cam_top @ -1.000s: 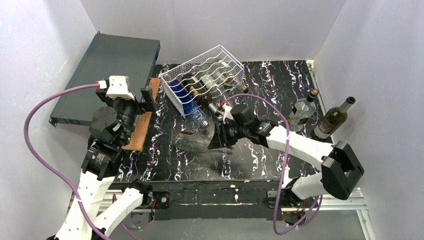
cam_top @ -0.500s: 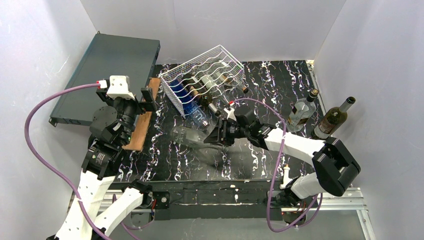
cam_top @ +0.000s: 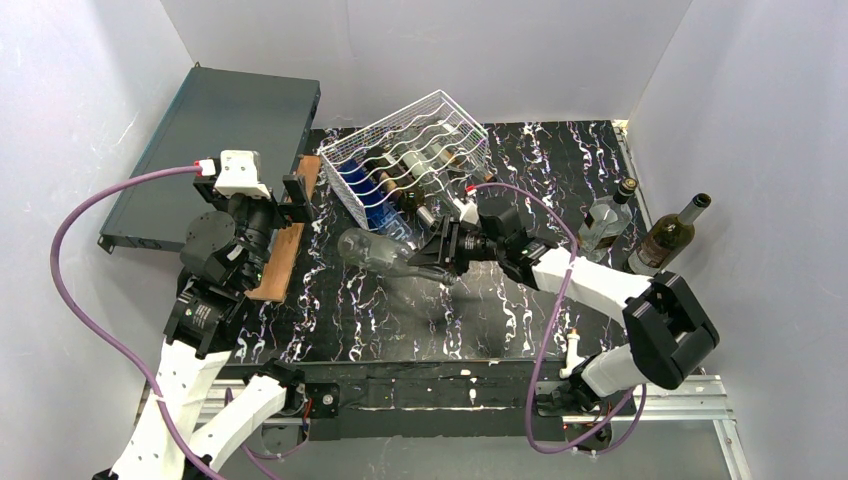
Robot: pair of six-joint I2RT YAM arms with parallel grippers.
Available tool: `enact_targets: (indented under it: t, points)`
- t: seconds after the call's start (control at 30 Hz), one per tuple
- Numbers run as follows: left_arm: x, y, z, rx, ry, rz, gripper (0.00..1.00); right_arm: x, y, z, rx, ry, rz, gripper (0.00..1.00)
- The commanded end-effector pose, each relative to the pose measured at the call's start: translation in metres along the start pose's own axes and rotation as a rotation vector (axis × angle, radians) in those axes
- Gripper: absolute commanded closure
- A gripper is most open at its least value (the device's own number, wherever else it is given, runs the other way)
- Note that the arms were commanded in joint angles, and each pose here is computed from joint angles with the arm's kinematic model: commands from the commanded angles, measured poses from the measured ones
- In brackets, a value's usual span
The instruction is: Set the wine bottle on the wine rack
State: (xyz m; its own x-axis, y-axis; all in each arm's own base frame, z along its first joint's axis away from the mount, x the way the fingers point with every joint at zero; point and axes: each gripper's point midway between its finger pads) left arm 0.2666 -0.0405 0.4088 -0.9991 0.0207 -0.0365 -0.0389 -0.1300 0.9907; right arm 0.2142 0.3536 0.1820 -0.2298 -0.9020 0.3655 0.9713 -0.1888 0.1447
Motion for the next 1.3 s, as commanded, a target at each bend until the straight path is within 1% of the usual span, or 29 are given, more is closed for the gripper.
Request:
enact_targets:
  t: [0.0, 0.07, 0.17, 0.27, 0.33, 0.4, 0.53, 0.63, 0.77, 0.8, 0.83, 0.93, 1.0, 1.13, 1.27]
  points:
    - [-0.002, 0.004, 0.002, 0.008, 0.014, -0.015, 0.01, 0.003, 0.001, 0.050, 0.289, 0.156, 0.051, 0.99]
    - [-0.002, 0.003, 0.001, 0.009, 0.012, -0.015, 0.01, -0.004, -0.004, 0.025, 0.423, 0.066, 0.085, 0.99]
    - [-0.003, 0.002, 0.000, 0.010, 0.009, -0.011, 0.01, -0.014, -0.014, -0.007, 0.554, -0.042, 0.154, 0.99]
    - [-0.004, 0.002, -0.001, 0.009, 0.006, -0.008, 0.01, -0.023, -0.019, -0.040, 0.669, -0.154, 0.193, 0.99]
    - [-0.004, 0.002, 0.000, 0.008, 0.010, -0.008, 0.01, -0.027, -0.020, -0.067, 0.766, -0.259, 0.208, 0.99]
    - [-0.004, 0.002, 0.000, 0.006, 0.009, -0.009, 0.01, -0.029, -0.018, -0.091, 0.857, -0.363, 0.211, 0.99]
    - [-0.005, 0.001, 0.000, 0.004, 0.009, -0.004, 0.01, -0.034, -0.020, -0.121, 0.974, -0.470, 0.189, 0.99]
    - [-0.005, 0.000, 0.000, 0.003, 0.009, -0.003, 0.01, -0.038, -0.020, -0.130, 1.051, -0.515, 0.134, 0.99]
    - [-0.006, -0.001, -0.001, 0.002, 0.007, 0.001, 0.01, -0.042, -0.024, -0.138, 1.064, -0.502, 0.094, 0.99]
    - [-0.006, -0.001, -0.001, 0.001, 0.008, 0.001, 0.01, -0.042, -0.026, -0.141, 1.060, -0.505, 0.098, 0.95]
    - [-0.006, -0.001, -0.002, 0.002, 0.007, 0.002, 0.01, -0.042, -0.027, -0.144, 1.058, -0.517, 0.097, 0.88]
    - [-0.008, -0.002, -0.003, 0.001, 0.003, 0.007, 0.01, -0.041, -0.034, -0.146, 1.059, -0.501, 0.110, 0.78]
    - [-0.008, -0.003, -0.003, 0.001, 0.001, 0.009, 0.01, -0.040, -0.036, -0.147, 1.053, -0.493, 0.109, 0.62]
    - [-0.009, -0.004, -0.004, 0.000, 0.000, 0.014, 0.01, -0.041, -0.037, -0.152, 1.066, -0.508, 0.115, 0.49]
    - [-0.009, -0.004, -0.004, 0.001, -0.001, 0.013, 0.01, -0.048, -0.037, -0.155, 1.094, -0.528, 0.119, 0.40]
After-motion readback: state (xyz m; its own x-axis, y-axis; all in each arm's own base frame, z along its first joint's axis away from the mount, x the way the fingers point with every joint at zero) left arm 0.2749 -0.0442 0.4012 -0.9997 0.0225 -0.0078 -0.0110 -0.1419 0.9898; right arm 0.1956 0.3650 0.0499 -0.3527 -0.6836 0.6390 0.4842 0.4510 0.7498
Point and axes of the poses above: each gripper's point midway between its finger pads, its own x axis back along the fingers, its own z axis along the line the jaws close on, y = z × x, and after that the axes turned 6 degrees about -x, right-handed
